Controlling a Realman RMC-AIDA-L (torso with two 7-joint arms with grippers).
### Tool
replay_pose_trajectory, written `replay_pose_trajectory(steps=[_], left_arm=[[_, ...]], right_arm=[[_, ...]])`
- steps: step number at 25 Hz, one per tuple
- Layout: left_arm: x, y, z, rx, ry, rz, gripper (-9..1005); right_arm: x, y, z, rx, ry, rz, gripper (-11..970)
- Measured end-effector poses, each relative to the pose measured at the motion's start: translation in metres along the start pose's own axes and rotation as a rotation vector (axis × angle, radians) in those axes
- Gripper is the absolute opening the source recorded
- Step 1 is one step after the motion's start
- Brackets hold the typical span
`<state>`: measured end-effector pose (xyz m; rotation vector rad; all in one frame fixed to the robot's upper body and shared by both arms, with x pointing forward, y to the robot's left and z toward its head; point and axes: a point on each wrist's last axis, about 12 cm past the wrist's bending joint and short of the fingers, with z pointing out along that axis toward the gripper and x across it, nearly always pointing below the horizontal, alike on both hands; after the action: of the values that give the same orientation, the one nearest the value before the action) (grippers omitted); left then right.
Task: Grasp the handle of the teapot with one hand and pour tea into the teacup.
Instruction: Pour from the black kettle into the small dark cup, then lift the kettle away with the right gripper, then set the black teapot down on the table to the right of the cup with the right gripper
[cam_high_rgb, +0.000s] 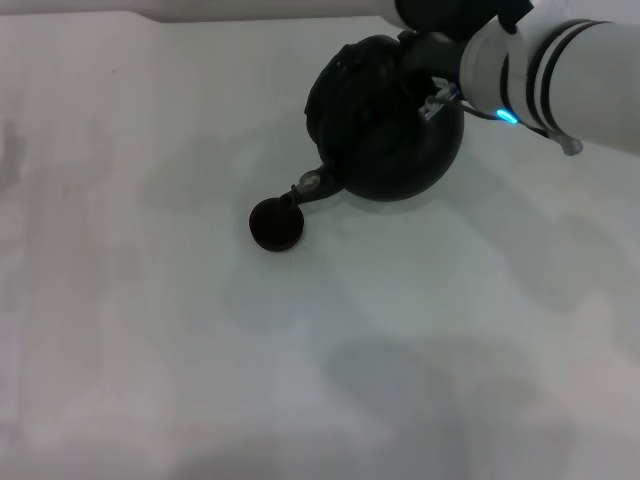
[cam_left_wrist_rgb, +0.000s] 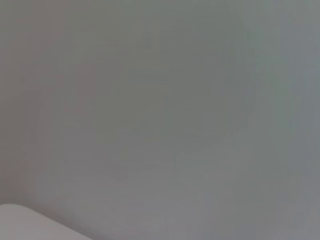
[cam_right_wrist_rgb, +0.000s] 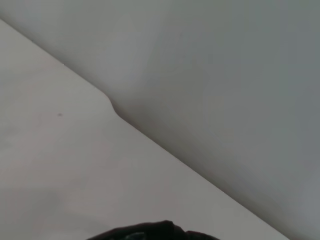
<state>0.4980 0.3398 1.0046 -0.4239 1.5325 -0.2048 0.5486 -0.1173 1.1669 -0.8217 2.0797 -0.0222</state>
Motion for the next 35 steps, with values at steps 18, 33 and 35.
replay_pose_trajectory(steps=[18, 33, 35], left_arm=[[-0.002, 0.002, 0.0, -0.003, -0.007, 0.002, 888], [-0.003, 0.005, 0.0, -0.014, -0.008, 0.004, 888], [-0.003, 0.005, 0.0, -0.015, -0.008, 0.005, 888]], right_arm=[[0.028, -0.059, -0.007, 0.027, 0.019, 0.366, 197], [0.097, -0.093, -0.033, -0.034, -0.032, 0.609, 215], [0.105, -0.094, -0.035, -0.033, -0.035, 0.633, 219]])
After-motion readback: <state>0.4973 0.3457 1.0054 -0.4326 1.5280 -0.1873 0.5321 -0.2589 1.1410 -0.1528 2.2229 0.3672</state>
